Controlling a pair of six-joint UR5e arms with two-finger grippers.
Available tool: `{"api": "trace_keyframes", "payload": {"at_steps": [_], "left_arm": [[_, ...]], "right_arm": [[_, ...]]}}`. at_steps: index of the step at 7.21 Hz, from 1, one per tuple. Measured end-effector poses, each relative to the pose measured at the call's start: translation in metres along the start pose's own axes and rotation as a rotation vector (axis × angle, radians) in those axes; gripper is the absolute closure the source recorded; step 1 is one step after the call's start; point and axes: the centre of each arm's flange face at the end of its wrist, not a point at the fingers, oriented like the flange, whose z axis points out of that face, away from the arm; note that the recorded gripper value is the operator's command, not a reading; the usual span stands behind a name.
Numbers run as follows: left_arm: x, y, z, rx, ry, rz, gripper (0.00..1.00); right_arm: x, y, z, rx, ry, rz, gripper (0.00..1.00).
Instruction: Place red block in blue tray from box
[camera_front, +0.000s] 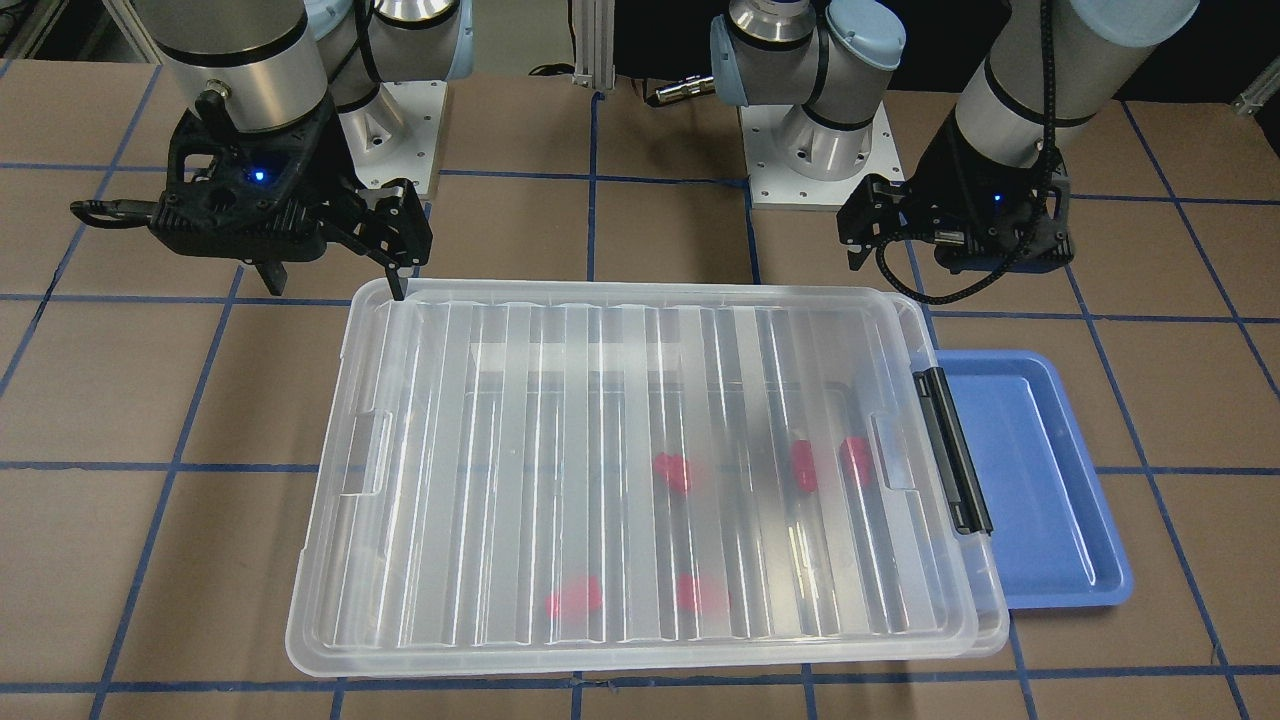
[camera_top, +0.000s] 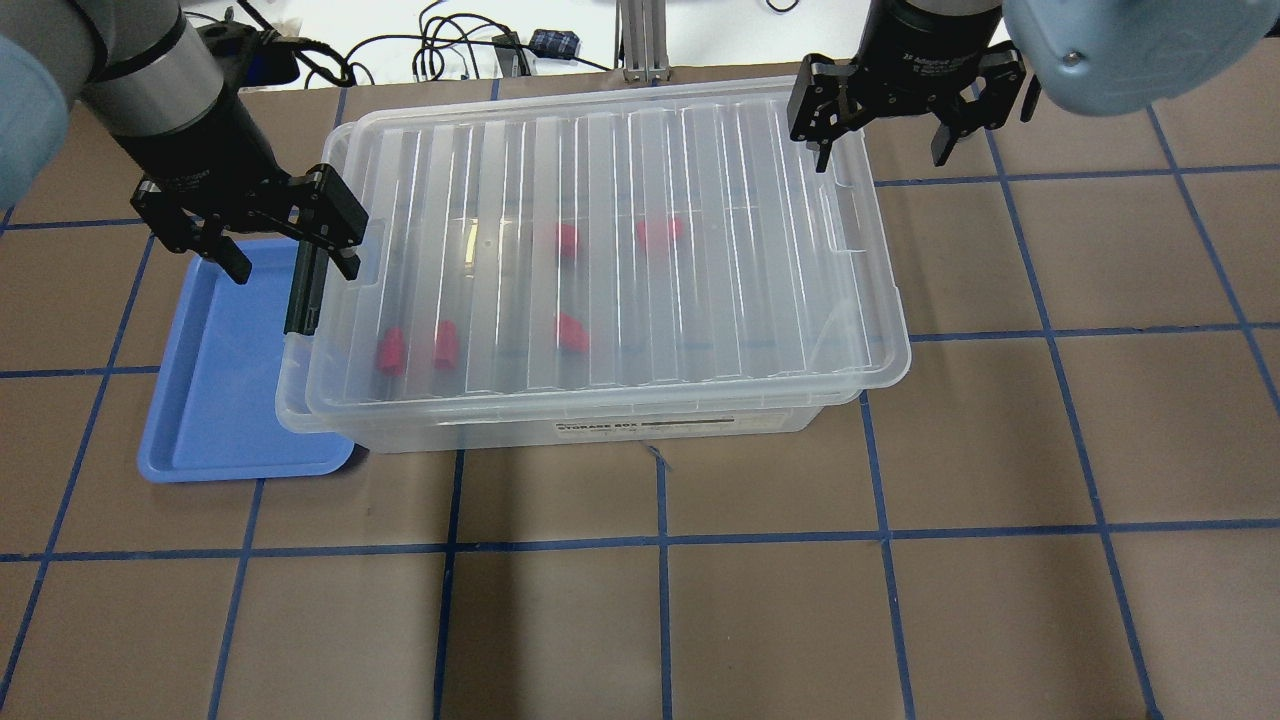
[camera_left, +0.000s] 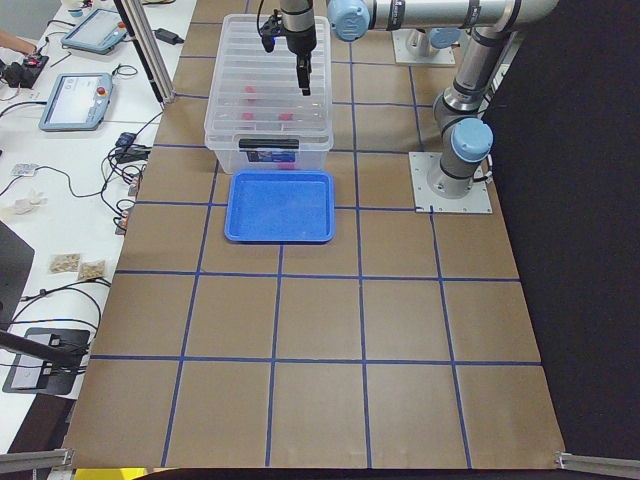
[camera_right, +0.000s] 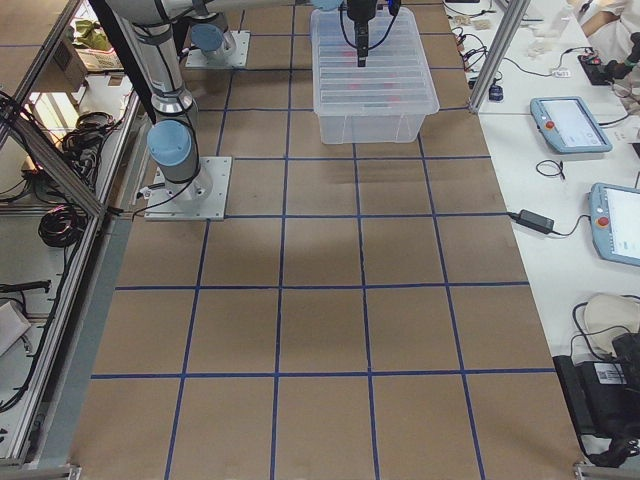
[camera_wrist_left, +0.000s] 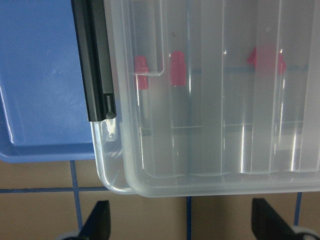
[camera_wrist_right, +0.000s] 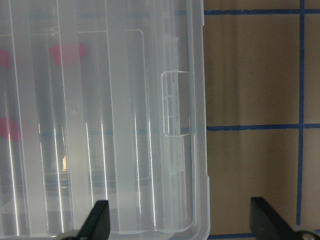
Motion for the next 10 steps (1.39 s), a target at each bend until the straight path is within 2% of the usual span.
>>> {"api": "trace_keyframes", "payload": {"at_steps": [2, 4, 5, 7, 8, 10], "left_arm": [[0.000, -0.001, 0.000, 0.001, 0.000, 0.002, 0.00], [0.000, -0.001, 0.000, 0.003, 0.000, 0.002, 0.00], [0.000, -0.001, 0.000, 0.004, 0.000, 0.001, 0.00], [0.000, -0.001, 0.000, 0.004, 0.000, 0.001, 0.00], [0.000, -0.001, 0.000, 0.004, 0.000, 0.001, 0.00], [0.000, -0.001, 0.000, 0.004, 0.000, 0.001, 0.00]], "right_arm": [[0.002, -0.002, 0.001, 0.000, 0.001, 0.000, 0.00], [0.016, -0.014, 0.009, 0.004, 0.005, -0.055, 0.02], [0.035, -0.025, 0.026, -0.020, 0.007, -0.057, 0.02], [0.066, -0.056, 0.101, -0.059, 0.002, -0.031, 0.02], [0.069, -0.060, 0.128, -0.057, -0.016, -0.036, 0.02], [0.069, -0.060, 0.153, -0.050, -0.044, -0.068, 0.02]]}}
